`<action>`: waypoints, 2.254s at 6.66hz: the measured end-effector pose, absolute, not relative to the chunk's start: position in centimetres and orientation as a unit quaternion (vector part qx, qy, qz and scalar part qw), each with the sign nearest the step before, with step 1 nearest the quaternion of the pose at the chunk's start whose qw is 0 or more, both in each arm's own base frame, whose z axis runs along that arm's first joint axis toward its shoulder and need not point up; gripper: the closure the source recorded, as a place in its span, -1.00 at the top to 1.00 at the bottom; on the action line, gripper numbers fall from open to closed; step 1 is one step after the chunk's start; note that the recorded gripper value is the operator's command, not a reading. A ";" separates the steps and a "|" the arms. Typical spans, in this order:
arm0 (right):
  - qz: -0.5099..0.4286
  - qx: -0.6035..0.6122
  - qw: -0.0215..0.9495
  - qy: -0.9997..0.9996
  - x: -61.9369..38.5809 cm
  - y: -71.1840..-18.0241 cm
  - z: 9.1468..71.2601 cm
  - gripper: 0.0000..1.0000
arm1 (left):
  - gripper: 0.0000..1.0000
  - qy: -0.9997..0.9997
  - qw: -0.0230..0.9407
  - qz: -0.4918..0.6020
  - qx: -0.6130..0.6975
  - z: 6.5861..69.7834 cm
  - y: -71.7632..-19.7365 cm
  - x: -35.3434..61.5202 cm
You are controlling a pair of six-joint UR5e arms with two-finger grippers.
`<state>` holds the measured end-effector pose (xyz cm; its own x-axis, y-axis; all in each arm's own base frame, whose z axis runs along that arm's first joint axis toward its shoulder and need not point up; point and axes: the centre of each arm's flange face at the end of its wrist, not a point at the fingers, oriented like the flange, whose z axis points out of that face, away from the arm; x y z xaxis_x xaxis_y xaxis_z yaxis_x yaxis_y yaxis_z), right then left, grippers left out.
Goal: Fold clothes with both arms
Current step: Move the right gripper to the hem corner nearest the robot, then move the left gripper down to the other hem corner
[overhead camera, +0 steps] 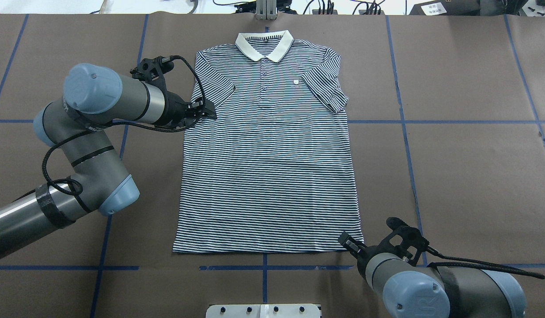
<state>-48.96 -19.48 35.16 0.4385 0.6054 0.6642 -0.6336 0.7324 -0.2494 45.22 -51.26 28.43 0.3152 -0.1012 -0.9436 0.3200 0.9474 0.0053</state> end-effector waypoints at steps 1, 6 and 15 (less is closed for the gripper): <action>0.365 0.020 0.850 -0.380 -49.4 -19.4 35.5 0.62 | 0.45 0.570 0.805 -0.131 0.096 28.5 -51.3 45.2; 0.369 0.030 0.853 -0.368 -49.8 -20.3 36.6 0.26 | 0.45 0.567 0.808 -0.132 0.093 29.0 -51.3 45.4; 0.372 0.026 0.848 -0.376 -50.1 -20.9 35.5 -1.00 | 0.47 0.568 0.807 -0.132 0.093 28.8 -51.2 45.5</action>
<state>-50.12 -20.94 35.48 0.4400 0.6115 0.6576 -0.6502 0.7220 -0.2364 45.47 -51.22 28.85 0.3192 -0.1078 -0.9415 0.3196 0.9475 -0.0001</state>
